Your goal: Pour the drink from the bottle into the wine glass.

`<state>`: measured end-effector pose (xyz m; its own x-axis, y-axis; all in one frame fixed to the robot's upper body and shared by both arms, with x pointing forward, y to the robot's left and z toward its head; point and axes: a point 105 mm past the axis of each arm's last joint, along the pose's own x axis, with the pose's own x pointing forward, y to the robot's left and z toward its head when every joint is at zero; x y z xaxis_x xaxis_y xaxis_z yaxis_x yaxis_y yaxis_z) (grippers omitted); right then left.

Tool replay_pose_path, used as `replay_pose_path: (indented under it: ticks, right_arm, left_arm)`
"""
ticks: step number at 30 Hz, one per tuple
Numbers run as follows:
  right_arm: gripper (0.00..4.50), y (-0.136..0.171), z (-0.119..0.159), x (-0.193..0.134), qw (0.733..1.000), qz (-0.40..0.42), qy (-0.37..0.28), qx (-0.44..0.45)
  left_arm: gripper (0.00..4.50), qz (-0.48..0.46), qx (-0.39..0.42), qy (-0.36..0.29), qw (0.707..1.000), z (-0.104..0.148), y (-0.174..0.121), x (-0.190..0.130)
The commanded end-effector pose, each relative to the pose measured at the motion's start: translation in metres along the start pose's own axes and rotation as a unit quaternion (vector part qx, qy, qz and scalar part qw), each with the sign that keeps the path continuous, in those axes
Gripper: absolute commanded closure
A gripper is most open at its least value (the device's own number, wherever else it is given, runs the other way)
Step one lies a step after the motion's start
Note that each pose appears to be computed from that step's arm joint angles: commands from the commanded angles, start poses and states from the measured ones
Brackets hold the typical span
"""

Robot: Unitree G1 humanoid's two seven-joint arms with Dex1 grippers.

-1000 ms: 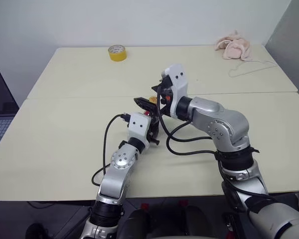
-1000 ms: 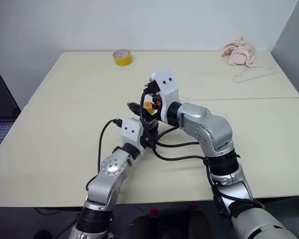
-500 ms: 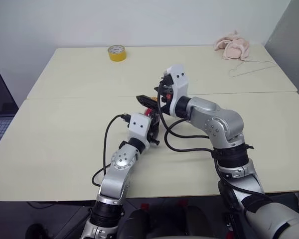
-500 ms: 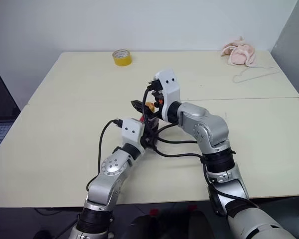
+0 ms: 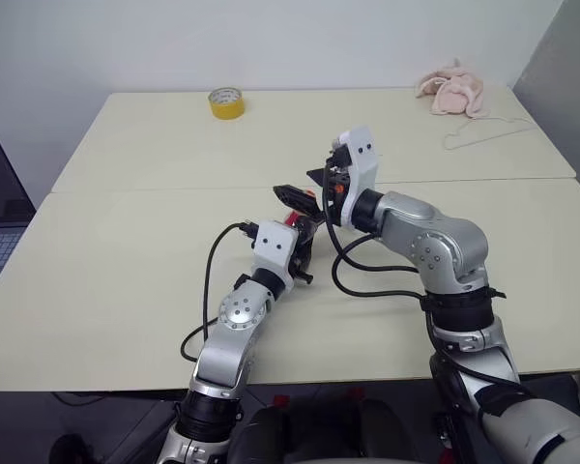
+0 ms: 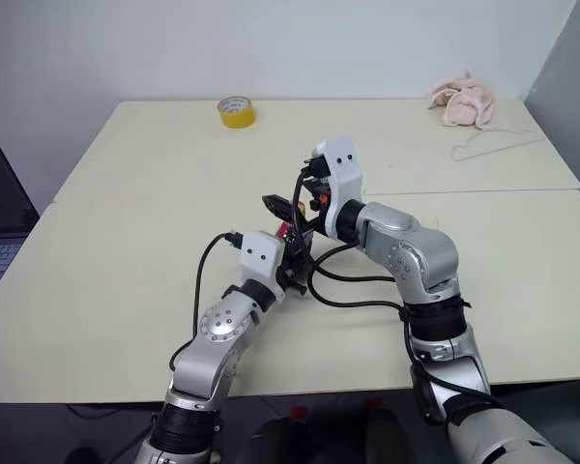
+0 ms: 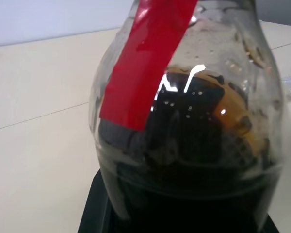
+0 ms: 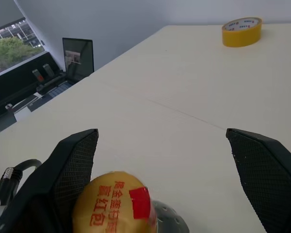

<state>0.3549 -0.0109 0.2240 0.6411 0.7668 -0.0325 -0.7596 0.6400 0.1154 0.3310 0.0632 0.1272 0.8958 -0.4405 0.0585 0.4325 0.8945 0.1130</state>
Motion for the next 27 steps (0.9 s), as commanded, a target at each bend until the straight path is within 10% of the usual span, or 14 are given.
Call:
replay_pose_path:
  ticks: [1,27]
  right_arm:
    - [0.0,-0.015,0.011,-0.016,0.999,-0.037,-0.022,-0.006]
    - [0.0,-0.039,0.003,-0.05,0.997,-0.066,0.002,-0.038]
  left_arm:
    - [3.47,0.012,0.012,-0.051,0.999,0.026,0.006,-0.003]
    - [3.47,0.011,0.013,-0.049,0.999,0.025,0.007,-0.003]
